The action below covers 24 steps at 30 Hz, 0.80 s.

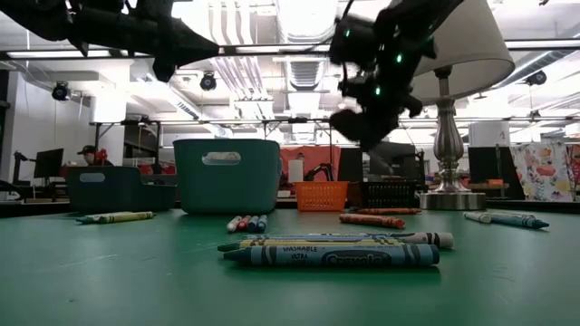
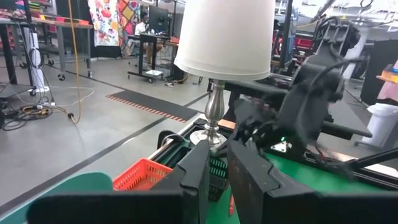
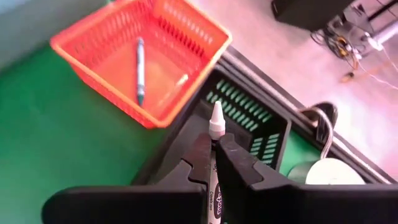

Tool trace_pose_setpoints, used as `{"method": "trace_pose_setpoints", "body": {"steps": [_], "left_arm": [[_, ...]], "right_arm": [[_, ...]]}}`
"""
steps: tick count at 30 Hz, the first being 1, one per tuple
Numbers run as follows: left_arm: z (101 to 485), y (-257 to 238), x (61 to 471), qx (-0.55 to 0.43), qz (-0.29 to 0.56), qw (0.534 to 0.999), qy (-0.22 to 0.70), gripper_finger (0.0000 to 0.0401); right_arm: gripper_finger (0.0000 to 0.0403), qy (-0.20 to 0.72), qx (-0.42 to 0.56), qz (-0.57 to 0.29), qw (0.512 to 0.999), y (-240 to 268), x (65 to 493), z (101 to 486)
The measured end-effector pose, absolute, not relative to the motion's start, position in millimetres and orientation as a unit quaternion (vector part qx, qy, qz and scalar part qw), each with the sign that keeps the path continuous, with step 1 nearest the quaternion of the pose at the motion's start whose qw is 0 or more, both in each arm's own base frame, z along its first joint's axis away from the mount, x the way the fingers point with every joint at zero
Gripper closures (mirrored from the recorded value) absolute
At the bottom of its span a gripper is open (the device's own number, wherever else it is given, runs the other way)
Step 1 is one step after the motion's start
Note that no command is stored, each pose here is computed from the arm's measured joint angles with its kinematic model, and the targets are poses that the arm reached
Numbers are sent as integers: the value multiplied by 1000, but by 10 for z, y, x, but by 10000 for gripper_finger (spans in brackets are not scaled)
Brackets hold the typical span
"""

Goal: Sort crayons
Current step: Put the white crayon into the black bin, then put the blue crayon into the orange bin

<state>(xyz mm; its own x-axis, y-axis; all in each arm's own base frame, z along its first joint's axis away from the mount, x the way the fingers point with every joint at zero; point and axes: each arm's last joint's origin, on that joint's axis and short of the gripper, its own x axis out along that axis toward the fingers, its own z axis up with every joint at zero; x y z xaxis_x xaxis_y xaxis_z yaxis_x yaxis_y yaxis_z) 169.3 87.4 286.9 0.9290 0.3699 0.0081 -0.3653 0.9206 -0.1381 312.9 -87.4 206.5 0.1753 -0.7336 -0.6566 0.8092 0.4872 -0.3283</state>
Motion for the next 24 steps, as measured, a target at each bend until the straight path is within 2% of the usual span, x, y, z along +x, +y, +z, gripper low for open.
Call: {"method": "trace_pose_setpoints", "body": {"steps": [7,13,20,24], "left_arm": [[2869,874,1692,-71,188,980,-18,361],[2868,874,1692,-81,187,979,-19,361],[2868,874,1692,-99,187,977,-22,361],[2868,870,1687,-141,184,972,-29,361]], "right_arm": [[386,408,51,-512,754,-910,3172,1924],[349,409,63,-513,752,-951,3165,1910],[325,400,67,-509,759,-932,3155,1986],[321,390,71,-489,777,-830,3141,2109]]}}
